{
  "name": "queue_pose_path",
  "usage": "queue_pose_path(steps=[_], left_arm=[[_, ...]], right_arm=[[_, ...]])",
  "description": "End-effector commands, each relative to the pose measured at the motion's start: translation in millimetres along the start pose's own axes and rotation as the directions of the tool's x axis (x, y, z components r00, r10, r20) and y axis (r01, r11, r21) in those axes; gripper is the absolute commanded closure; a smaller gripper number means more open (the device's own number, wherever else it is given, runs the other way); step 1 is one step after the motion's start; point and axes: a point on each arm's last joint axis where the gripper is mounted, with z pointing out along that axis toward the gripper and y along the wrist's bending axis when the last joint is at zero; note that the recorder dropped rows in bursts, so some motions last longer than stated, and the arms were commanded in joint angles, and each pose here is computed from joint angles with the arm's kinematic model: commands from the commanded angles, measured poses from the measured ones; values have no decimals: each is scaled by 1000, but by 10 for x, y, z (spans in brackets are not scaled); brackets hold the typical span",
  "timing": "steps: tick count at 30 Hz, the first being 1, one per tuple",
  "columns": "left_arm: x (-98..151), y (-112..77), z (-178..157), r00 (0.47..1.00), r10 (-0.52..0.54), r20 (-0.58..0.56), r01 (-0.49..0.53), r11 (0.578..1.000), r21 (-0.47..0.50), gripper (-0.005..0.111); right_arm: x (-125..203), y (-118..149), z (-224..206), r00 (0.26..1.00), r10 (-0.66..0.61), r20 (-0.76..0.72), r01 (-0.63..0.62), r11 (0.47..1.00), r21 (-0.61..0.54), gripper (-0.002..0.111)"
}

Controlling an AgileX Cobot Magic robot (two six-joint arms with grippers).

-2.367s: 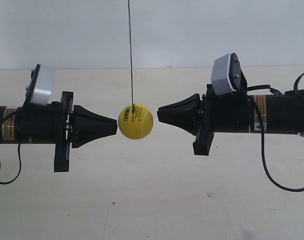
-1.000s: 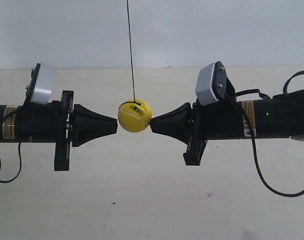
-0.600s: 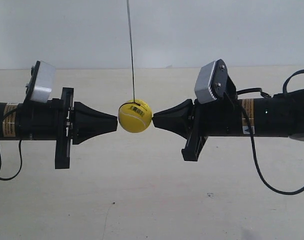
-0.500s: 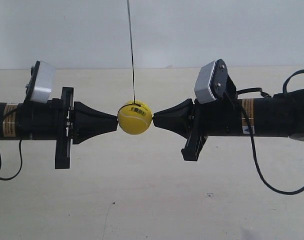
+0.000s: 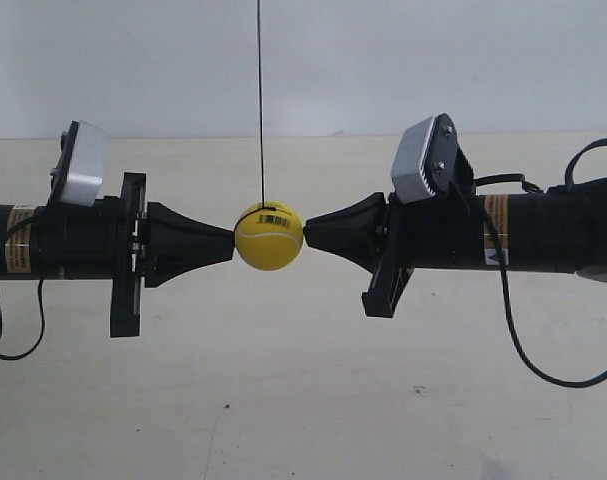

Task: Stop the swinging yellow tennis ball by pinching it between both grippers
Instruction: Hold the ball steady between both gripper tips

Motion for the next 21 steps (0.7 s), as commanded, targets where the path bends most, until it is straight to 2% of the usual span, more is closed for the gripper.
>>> queue_pose_path(steps=[1, 21], left_arm=[[-29, 17, 14, 1000, 13, 19, -12, 1000, -10, 102], [-29, 17, 14, 1000, 13, 19, -12, 1000, -10, 102]], right_arm=[[-32, 8, 5, 1000, -11, 28, 11, 1000, -14, 108], [-33, 10, 5, 1000, -10, 29, 10, 1000, -16, 108]])
